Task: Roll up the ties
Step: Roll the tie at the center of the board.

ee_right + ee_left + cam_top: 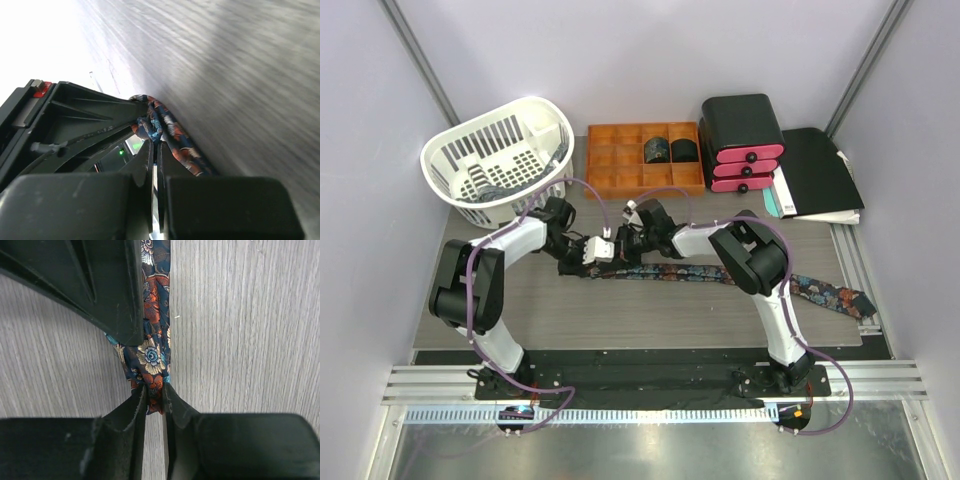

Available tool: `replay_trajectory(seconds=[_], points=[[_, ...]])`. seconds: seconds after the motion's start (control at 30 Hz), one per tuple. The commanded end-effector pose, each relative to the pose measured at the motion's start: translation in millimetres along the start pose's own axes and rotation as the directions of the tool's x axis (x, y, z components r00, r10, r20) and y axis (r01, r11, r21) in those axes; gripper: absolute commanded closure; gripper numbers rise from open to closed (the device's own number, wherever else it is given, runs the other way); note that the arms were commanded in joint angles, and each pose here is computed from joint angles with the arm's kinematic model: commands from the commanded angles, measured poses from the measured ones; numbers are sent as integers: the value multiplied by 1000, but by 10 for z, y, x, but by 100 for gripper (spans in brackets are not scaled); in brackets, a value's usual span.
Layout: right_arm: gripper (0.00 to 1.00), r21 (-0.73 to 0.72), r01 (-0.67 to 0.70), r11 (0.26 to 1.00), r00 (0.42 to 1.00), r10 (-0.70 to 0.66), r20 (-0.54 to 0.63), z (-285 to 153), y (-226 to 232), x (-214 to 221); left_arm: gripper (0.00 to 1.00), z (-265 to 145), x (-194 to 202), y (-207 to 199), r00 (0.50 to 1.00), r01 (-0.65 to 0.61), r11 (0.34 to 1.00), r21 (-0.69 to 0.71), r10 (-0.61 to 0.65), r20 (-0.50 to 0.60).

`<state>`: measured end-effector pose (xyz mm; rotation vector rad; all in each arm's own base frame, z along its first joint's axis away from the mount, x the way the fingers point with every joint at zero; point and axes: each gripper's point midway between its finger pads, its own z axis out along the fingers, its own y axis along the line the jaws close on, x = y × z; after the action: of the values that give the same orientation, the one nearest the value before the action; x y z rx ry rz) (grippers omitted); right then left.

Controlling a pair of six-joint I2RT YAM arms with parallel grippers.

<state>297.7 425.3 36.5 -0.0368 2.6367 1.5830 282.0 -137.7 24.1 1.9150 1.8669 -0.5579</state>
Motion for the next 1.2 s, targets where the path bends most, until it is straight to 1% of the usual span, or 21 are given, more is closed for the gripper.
replay_trajectory(seconds=[0.0, 0.07, 0.17, 0.2, 0.3, 0.33, 0.47, 0.57, 0.6, 0.73, 0.8, 0.87, 0.93, 0.97, 1.03, 1.07, 1.17], points=[[99, -33, 98, 995, 995, -97, 39, -186, 396, -149, 83, -104, -6, -24, 999, -37, 999, 21, 37, -29], [99, -17, 103, 995, 994, -103, 32, -193, 344, -121, 82, -101, -11, 17, 999, -34, 999, 8, 34, -28], [99, 14, 102, 995, 995, -102, 20, -171, 195, -75, 64, -104, -21, 45, 1000, -12, 1000, -6, 12, -24], [99, 30, 105, 994, 994, -106, 23, -156, 130, -74, 53, -107, -21, 41, 1000, -5, 1000, -6, 5, -20], [99, 58, 79, 995, 997, -80, 17, -135, -61, -68, 43, -124, 0, 48, 1000, 14, 1000, -12, -14, -22], [99, 65, 73, 995, 997, -74, 14, -133, -107, -55, 43, -123, 5, 44, 1000, 19, 1000, -14, -20, -23], [99, 80, 69, 994, 997, -71, 18, -147, -202, -66, 44, -114, -16, 73, 999, 49, 998, -30, -49, -8], [99, 81, 69, 994, 997, -71, 18, -145, -226, -64, 46, -101, -81, 134, 997, 74, 996, -39, -73, 23], [99, 83, 62, 995, 998, -64, 17, -136, -245, -59, 46, -93, -105, 137, 994, 106, 994, -38, -105, 35], [99, 76, 50, 996, 998, -52, 18, -133, -267, -44, 43, -91, -169, 242, 988, 143, 987, -67, -139, 68], [99, 75, 45, 996, 999, -46, 16, -125, -282, -38, 41, -65, -194, 250, 987, 143, 987, -67, -138, 77], [99, 72, 40, 997, 999, -41, 17, -126, -279, -44, 42, -35, -220, 255, 989, 134, 989, -64, -129, 78], [99, 71, 38, 997, 999, -40, 17, -118, -281, -38, 45, -14, -207, 254, 990, 130, 990, -62, -126, 64], [98, 71, 35, 997, 999, -37, 17, -118, -279, -38, 51, 2, -211, 243, 990, 128, 990, -55, -125, 62], [96, 68, 36, 997, 999, -37, 17, -121, -268, -39, 60, -12, -223, 246, 991, 125, 991, -47, -122, 62], [95, 69, 32, 997, 999, -33, 17, -118, -274, -37, 66, -14, -252, 235, 990, 124, 992, -38, -122, 69], [90, 61, 30, 998, 999, -31, 19, -110, -263, -44, 73, -50, -326, 233, 989, 125, 992, -28, -122, 88]])
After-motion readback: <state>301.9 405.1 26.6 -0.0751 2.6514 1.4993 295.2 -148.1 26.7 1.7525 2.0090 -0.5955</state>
